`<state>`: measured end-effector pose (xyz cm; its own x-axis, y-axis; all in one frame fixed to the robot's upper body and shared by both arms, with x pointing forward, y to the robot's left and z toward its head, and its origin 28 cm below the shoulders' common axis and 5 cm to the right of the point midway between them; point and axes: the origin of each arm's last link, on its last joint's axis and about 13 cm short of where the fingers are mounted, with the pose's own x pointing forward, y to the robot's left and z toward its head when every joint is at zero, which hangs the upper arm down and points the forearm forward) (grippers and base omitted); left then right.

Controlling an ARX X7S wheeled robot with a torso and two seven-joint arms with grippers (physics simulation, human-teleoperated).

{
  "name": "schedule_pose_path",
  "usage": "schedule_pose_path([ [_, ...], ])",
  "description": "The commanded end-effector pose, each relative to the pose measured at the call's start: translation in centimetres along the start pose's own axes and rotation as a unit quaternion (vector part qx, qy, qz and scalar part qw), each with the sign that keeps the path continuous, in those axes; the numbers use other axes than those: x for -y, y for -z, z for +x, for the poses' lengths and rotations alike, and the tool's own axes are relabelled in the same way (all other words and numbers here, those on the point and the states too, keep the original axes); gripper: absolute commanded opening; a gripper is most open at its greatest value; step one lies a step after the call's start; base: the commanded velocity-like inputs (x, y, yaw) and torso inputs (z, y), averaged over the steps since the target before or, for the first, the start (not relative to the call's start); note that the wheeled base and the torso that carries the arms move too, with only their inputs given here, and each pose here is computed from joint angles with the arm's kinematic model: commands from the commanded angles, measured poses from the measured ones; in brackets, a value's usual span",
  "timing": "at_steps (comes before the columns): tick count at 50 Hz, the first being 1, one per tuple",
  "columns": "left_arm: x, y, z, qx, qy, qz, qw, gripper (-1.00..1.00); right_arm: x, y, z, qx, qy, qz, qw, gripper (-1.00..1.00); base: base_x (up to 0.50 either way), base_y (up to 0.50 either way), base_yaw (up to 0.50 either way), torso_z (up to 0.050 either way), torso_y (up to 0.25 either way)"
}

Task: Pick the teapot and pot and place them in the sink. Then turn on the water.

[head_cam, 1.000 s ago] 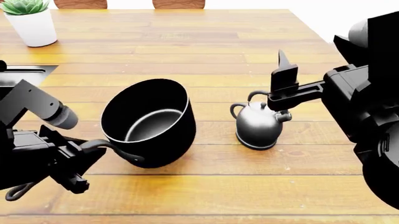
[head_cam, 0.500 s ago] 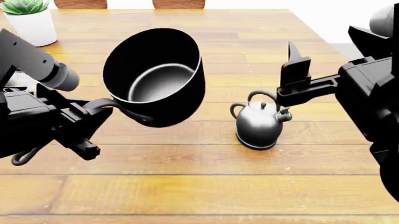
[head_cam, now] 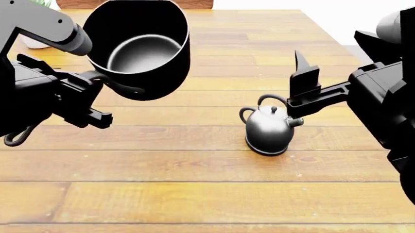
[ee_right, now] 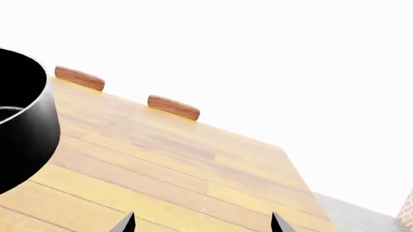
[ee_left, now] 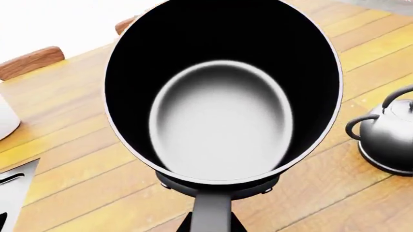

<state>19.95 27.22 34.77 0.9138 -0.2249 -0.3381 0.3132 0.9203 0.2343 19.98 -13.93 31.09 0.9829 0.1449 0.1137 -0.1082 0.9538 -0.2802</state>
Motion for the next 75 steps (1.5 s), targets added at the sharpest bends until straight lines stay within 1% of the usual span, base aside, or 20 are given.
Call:
schedule_pose_path([
  [1, -0.7, -2.6, -1.5, 0.092, -0.071, 0.010, 0.993, -1.00, 0.9, 0.2, 1.7, -0.017, -0.060, -0.032, 0.998, 1.00, 0.00, 0.00, 0.00, 0.000, 0.000],
  [3, -0.7, -2.6, -1.5, 0.094, -0.072, 0.011, 0.993, -1.00, 1.2, 0.3, 2.5, -0.023, -0.072, -0.034, 0.997, 1.00, 0.00, 0.00, 0.00, 0.000, 0.005],
  [8, -0.7, -2.7, -1.5, 0.094, -0.068, 0.011, 0.993, -1.00, 1.8, 0.2, 4.2, -0.026, -0.128, -0.044, 0.991, 1.00, 0.00, 0.00, 0.00, 0.000, 0.002],
  [11, -0.7, -2.6, -1.3, 0.094, -0.069, 0.010, 0.993, -1.00, 2.1, 0.2, 4.9, -0.025, -0.149, -0.050, 0.987, 1.00, 0.00, 0.00, 0.00, 0.000, 0.000],
  [18, -0.8, -2.5, -1.3, 0.091, -0.068, 0.011, 0.993, -1.00, 2.9, 0.5, 6.0, -0.022, -0.180, -0.052, 0.982, 1.00, 0.00, 0.00, 0.00, 0.001, 0.003],
  [29, -0.7, -2.6, -1.2, 0.087, -0.064, 0.012, 0.994, -1.00, 3.6, 1.3, 6.9, -0.017, -0.227, -0.036, 0.973, 1.00, 0.00, 0.00, 0.00, 0.001, 0.003],
  [37, -0.8, -2.6, -1.1, 0.086, -0.065, 0.011, 0.994, -1.00, 3.9, 2.8, 7.5, -0.027, -0.237, -0.011, 0.971, 1.00, 0.00, 0.00, 0.00, 0.000, 0.003],
  [44, -0.8, -2.6, -1.1, 0.084, -0.064, 0.010, 0.994, -1.00, 3.9, 3.8, 7.7, -0.035, -0.246, 0.000, 0.969, 1.00, 0.00, 0.00, 0.00, 0.001, 0.001],
  [55, -0.8, -2.4, -1.0, 0.082, -0.066, 0.013, 0.994, -1.00, 4.0, 5.2, 8.0, -0.045, -0.242, 0.019, 0.969, 1.00, 0.00, 0.00, 0.00, 0.001, 0.003],
  [75, -0.6, -2.1, -0.5, 0.073, -0.060, 0.019, 0.995, -1.00, 4.0, 7.7, 8.7, -0.072, -0.233, 0.035, 0.969, 1.00, 0.00, 0.00, 0.00, 0.001, 0.003],
])
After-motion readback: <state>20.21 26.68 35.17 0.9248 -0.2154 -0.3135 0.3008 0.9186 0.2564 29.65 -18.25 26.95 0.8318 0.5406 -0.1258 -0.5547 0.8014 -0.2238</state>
